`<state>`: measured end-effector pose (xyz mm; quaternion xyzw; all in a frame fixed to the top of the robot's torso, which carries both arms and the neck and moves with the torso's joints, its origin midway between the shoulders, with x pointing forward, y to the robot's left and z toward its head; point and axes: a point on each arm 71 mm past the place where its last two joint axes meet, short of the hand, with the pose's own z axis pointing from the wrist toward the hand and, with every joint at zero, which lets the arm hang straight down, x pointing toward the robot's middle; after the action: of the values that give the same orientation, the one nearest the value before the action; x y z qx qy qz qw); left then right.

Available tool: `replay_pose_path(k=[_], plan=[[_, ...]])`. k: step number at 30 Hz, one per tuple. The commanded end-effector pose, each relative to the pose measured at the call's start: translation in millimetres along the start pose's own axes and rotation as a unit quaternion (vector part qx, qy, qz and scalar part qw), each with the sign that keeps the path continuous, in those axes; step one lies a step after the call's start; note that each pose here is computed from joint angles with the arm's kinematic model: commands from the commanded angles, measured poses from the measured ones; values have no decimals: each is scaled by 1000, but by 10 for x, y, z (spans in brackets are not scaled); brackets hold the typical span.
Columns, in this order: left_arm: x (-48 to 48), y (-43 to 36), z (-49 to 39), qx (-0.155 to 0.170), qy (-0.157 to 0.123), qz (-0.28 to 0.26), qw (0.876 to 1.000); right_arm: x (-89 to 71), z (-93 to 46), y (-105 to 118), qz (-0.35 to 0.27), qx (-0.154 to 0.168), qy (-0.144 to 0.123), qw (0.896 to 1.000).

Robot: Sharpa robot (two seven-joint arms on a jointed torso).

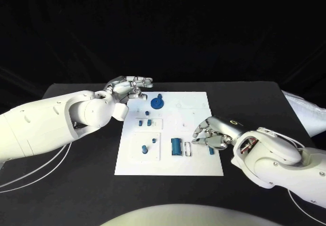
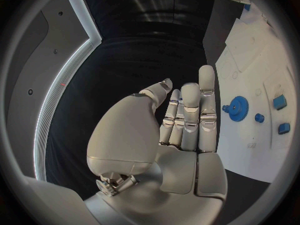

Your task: Assemble the parts on the task board

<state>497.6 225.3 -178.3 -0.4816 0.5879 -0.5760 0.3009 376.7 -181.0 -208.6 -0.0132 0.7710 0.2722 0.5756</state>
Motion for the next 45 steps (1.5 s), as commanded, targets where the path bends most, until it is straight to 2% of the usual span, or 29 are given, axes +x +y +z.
replay_pose_path(k=[1,8,14,29,45], plan=[[23,-8,-2,3,10,0,1000,-58,-55,-130,31,24,2,999],[19,-6,-6,4,10,0,1000,-128,-158,-381,-23,74,4,997],[23,4,-4,3,11,0,1000,-98,-196,-503,-49,103,14,993],[16,20,-7,2,11,-1,1000,103,-135,-509,-59,124,47,989],[12,22,-8,2,11,2,1000,208,-62,-429,-89,110,64,988]])
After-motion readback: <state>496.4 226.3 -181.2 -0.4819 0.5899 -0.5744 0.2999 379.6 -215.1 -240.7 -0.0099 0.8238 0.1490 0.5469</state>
